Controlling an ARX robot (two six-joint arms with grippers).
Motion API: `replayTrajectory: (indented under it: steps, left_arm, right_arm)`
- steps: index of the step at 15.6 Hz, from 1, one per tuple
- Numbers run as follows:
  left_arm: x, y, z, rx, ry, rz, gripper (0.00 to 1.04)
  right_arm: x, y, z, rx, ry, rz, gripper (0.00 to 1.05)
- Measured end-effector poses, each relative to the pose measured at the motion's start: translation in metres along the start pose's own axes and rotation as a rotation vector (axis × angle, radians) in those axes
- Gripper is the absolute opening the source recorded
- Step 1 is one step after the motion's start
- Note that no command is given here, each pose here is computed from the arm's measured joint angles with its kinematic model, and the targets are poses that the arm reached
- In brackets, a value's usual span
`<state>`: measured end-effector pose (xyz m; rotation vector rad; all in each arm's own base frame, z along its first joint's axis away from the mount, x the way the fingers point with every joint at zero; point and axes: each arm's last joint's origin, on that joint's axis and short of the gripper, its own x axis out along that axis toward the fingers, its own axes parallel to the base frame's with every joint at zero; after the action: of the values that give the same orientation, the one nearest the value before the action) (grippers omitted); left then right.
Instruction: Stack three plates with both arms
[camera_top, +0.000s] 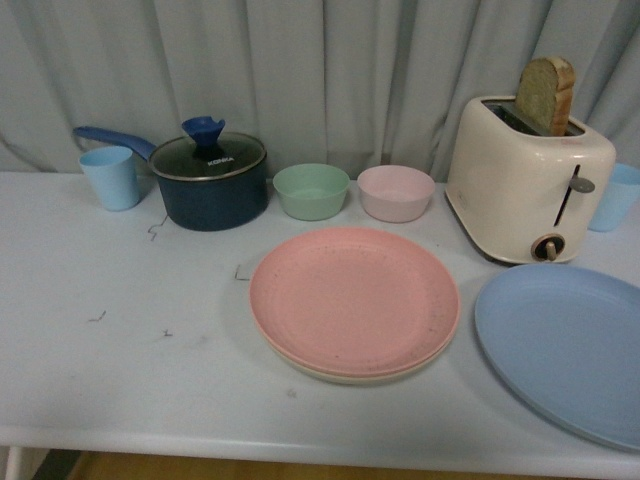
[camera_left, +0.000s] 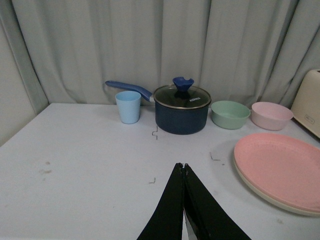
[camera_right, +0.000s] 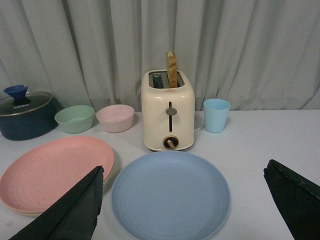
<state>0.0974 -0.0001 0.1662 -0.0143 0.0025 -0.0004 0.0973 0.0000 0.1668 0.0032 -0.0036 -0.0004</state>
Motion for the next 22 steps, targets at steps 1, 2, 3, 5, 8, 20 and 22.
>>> replayTrajectory:
  steps: [1,2,3,5,8,20,22]
  left_arm:
    - [0.000,0.000,0.001,0.000,-0.006,0.000,0.02]
    - [0.000,0.000,0.000,0.000,-0.004,0.000,0.06]
    - [0.000,0.000,0.001,0.000,-0.006,0.000,0.15]
    - [0.000,0.000,0.000,0.000,-0.005,0.000,0.35]
    - [0.000,0.000,0.000,0.000,-0.005,0.000,0.71]
    - [0.000,0.000,0.000,0.001,-0.005,0.000,0.98]
    - [0.000,0.000,0.000,0.001,-0.005,0.000,0.98]
  right_arm:
    - [0.000,0.000,0.000,0.000,0.000,0.000,0.98]
    - [0.000,0.000,0.000,0.000,0.000,0.000,0.98]
    - [0.000,0.000,0.000,0.000,0.000,0.000,0.98]
    - [0.001,0.000,0.002,-0.009,-0.017,0.028,0.98]
    - [0.033,-0.019,0.016,-0.073,-0.115,0.125,0.98]
    - [0.227,-0.074,-0.044,0.052,0.262,-0.247,0.98]
    - [0.233,-0.080,-0.085,0.035,0.399,-0.261,0.98]
